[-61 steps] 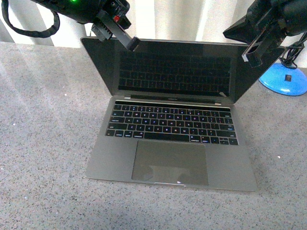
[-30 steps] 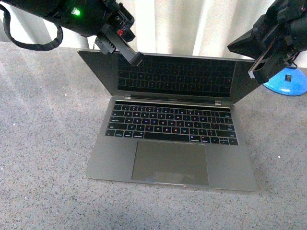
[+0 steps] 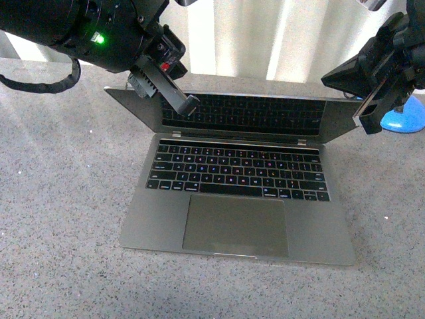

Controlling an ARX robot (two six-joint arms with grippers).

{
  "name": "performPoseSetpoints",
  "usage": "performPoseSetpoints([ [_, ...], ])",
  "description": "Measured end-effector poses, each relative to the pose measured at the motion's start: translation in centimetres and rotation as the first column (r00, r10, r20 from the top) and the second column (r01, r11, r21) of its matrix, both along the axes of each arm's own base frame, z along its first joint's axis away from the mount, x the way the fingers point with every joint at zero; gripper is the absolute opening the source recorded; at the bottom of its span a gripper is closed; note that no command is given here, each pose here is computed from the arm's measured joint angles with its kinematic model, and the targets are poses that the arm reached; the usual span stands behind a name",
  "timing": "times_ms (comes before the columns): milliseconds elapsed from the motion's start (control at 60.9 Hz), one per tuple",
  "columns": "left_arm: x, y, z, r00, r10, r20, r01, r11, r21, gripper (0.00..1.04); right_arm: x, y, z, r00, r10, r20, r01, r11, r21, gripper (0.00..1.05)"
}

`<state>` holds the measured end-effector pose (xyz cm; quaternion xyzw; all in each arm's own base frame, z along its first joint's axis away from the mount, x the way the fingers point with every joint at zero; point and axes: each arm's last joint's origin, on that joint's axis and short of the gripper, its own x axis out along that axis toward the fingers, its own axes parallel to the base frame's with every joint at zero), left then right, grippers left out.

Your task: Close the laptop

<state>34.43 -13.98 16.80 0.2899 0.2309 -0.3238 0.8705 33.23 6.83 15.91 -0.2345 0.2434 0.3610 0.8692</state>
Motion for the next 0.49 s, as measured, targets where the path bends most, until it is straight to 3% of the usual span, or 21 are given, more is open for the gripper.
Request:
performPoseSetpoints([
  [492, -0.8, -0.6, -0.7, 0.999, -0.018, -0.032, 0.017, 1.000, -0.013, 0.04, -1.4, -0.5, -0.9, 1.000, -0.007, -0.026, 0.007, 1.000, 0.004, 0.01],
])
